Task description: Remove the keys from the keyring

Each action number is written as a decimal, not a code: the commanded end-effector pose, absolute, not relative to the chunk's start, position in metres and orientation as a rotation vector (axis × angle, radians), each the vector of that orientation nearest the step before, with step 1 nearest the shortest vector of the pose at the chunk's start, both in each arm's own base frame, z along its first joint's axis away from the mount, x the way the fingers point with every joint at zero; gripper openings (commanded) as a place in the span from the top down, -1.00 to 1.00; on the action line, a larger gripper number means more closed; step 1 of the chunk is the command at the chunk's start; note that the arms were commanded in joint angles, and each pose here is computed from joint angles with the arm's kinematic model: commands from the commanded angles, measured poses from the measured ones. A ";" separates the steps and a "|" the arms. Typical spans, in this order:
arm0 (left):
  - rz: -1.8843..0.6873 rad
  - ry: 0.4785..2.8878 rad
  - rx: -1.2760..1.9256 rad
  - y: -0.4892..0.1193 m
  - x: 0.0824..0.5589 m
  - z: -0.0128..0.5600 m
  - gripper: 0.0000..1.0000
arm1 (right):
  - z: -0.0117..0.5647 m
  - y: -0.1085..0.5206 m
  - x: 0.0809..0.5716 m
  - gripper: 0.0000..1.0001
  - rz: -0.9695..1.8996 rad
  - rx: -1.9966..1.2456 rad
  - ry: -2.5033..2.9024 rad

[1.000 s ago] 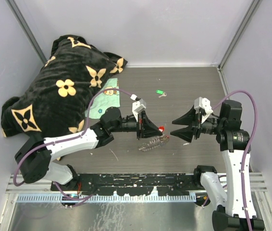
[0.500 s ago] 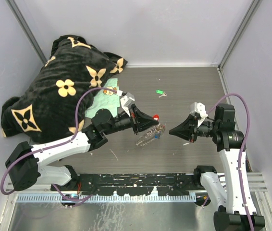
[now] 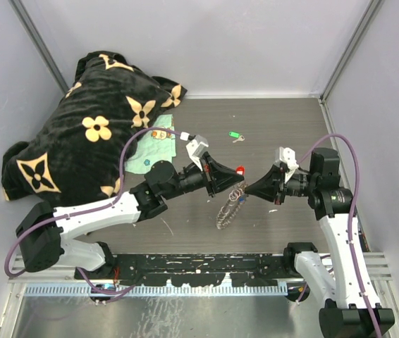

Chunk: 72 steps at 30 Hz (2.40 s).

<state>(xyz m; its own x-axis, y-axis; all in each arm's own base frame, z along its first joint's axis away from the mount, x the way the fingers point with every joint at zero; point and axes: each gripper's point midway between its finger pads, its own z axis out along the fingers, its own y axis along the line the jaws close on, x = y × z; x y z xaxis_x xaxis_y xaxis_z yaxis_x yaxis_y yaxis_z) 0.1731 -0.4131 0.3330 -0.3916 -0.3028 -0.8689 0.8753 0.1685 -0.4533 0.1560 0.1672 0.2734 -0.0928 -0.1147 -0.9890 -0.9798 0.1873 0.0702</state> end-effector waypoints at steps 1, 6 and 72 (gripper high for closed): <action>-1.446 1.242 0.515 -0.414 0.177 0.388 1.00 | 0.281 0.170 0.164 0.96 1.039 -1.129 1.419; -1.436 1.237 0.480 -0.417 0.178 0.391 1.00 | 0.277 0.170 0.166 0.96 1.026 -1.124 1.441; -1.535 1.159 0.429 -0.419 0.159 0.404 1.00 | 0.307 0.163 0.163 0.67 0.955 -1.175 1.335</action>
<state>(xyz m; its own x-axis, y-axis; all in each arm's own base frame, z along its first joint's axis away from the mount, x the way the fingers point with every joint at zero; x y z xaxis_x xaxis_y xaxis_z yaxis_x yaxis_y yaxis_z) 0.1678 -0.4255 0.3414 -0.3746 -0.4032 -0.8349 0.8586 0.1890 -0.4765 0.1621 0.1615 0.2890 -0.0338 -0.1326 -0.9906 -0.9761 0.2174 0.0042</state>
